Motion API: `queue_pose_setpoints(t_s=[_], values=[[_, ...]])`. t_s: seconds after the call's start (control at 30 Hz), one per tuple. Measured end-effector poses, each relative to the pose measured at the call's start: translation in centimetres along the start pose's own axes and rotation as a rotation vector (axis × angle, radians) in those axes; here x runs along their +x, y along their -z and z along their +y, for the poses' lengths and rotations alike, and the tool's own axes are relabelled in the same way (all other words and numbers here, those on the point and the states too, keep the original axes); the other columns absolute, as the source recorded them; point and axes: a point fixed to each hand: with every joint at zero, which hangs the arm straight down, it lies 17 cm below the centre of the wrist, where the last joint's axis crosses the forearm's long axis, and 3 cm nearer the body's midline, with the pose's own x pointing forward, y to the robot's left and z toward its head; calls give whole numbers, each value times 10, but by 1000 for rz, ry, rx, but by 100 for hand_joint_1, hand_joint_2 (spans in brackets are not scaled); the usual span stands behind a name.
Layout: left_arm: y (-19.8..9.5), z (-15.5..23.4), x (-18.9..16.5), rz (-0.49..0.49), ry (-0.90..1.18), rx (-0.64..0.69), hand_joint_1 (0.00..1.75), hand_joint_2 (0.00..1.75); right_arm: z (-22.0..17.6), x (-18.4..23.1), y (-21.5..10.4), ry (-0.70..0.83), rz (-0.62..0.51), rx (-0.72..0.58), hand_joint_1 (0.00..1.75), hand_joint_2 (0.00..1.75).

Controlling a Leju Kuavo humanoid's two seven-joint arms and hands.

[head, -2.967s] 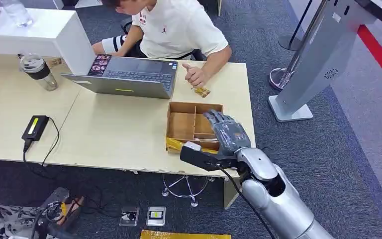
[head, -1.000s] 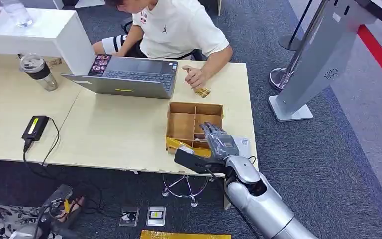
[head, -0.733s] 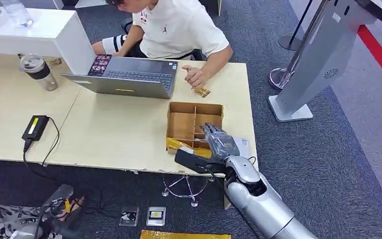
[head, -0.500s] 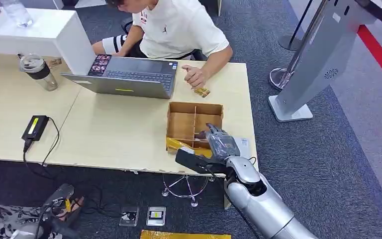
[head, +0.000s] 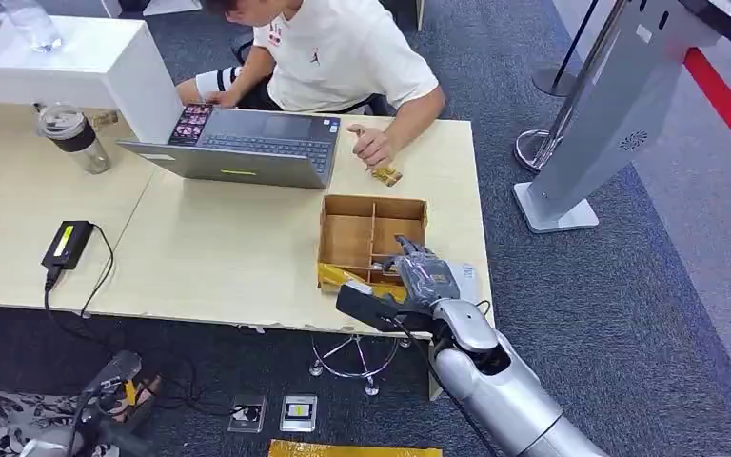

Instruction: Pass the card to the sensor for recognition and then transmit it.

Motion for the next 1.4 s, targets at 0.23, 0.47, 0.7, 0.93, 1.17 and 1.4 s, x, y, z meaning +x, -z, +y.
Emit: queue_pose_setpoints(t_s=[0.23, 0.47, 0.7, 0.93, 1.17, 1.4], values=[[0, 0, 0, 0, 0, 0, 0, 175, 0, 0, 0, 0, 0, 1, 80, 175], [0, 1, 0, 0, -2, 4, 0, 175, -1, 0, 0, 1, -3, -6, 159, 175], [0, 2, 0, 0, -2, 13, 0, 175, -19, 0, 7, 2, -6, -60, 168, 175], [0, 0, 1, -2, -2, 13, 0, 175, -35, 0, 14, 11, -11, -113, 168, 175], [0, -4, 3, -4, -3, 9, 0, 175, -52, -6, 23, 2, -5, -153, 169, 175], [0, -6, 4, -6, -7, 7, 0, 175, -51, -9, 27, 1, 3, -145, 173, 175]])
